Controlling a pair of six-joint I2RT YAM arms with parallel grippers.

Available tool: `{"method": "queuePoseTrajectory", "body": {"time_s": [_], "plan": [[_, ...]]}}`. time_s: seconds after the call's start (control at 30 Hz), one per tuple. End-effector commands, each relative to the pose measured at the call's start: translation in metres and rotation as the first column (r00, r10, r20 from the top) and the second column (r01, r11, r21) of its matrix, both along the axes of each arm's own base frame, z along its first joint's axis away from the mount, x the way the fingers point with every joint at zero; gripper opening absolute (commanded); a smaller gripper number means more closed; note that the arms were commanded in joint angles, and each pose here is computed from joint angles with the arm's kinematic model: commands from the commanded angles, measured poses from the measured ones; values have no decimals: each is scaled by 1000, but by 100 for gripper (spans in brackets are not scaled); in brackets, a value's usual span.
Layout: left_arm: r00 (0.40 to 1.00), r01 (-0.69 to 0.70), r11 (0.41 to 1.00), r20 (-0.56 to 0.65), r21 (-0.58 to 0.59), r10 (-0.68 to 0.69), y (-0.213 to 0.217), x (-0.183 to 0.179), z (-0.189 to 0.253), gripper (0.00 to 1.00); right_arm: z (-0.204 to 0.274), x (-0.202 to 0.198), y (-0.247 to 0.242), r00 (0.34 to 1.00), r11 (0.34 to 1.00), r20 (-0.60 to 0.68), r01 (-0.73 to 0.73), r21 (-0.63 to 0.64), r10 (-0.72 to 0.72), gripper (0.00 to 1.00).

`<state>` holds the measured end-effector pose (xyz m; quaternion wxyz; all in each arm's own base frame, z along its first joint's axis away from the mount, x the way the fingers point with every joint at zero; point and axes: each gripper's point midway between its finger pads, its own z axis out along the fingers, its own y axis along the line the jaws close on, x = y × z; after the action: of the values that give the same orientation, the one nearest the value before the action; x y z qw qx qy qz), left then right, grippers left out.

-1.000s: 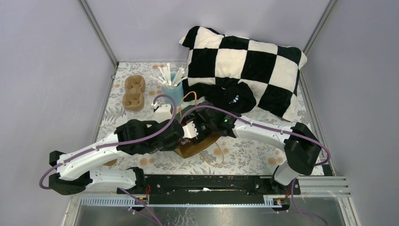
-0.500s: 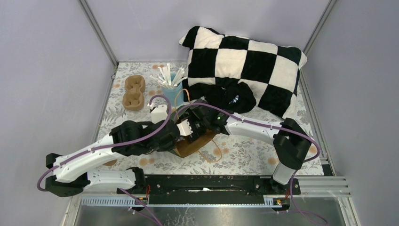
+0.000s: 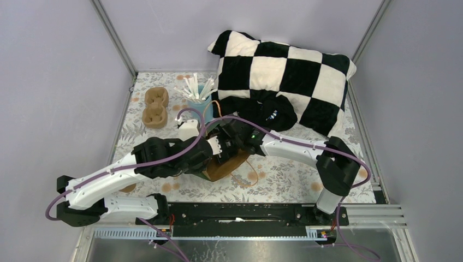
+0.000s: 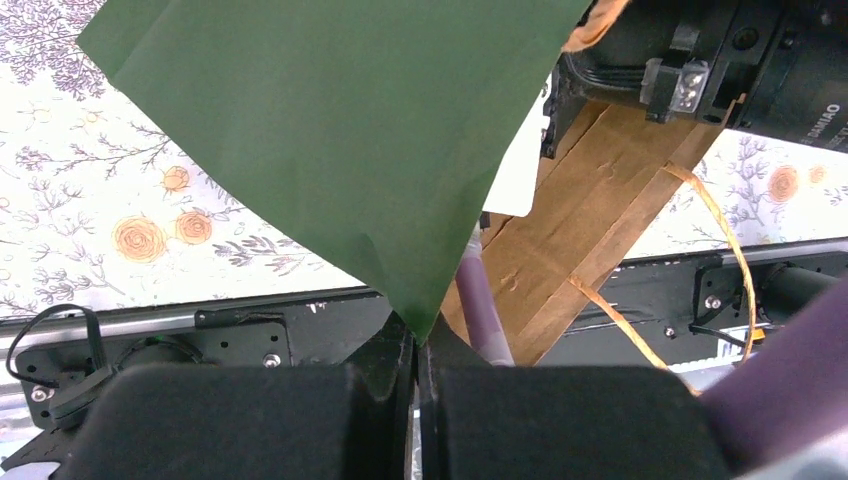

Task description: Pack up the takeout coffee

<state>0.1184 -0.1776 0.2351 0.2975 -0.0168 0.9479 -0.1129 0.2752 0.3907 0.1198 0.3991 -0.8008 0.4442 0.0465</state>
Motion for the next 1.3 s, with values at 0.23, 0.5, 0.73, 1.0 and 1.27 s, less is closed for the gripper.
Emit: {"method": "queuePoseTrajectory", "body": {"time_s": [0.23, 0.5, 0.73, 1.0, 1.27], "plan": [[999, 29, 994, 22, -103, -27, -11, -1, 12, 0, 19, -29, -30, 995, 999, -87, 37, -5, -38, 85], [991, 133, 969, 29, -207, -130, -30, -10, 25, 0, 30, -47, -55, 988, 996, -140, 63, -56, -71, 86], [987, 161, 952, 22, -258, -161, -41, -13, 40, 0, 44, -74, -78, 972, 990, -211, 75, -120, -99, 85], [988, 132, 956, -46, -261, -149, -47, -3, 46, 0, 64, -93, -94, 949, 975, -253, 146, -170, -186, 98], [982, 115, 968, -122, -224, -145, -45, 6, 33, 0, 75, -101, -107, 932, 960, -266, 196, -202, -246, 100]]}}
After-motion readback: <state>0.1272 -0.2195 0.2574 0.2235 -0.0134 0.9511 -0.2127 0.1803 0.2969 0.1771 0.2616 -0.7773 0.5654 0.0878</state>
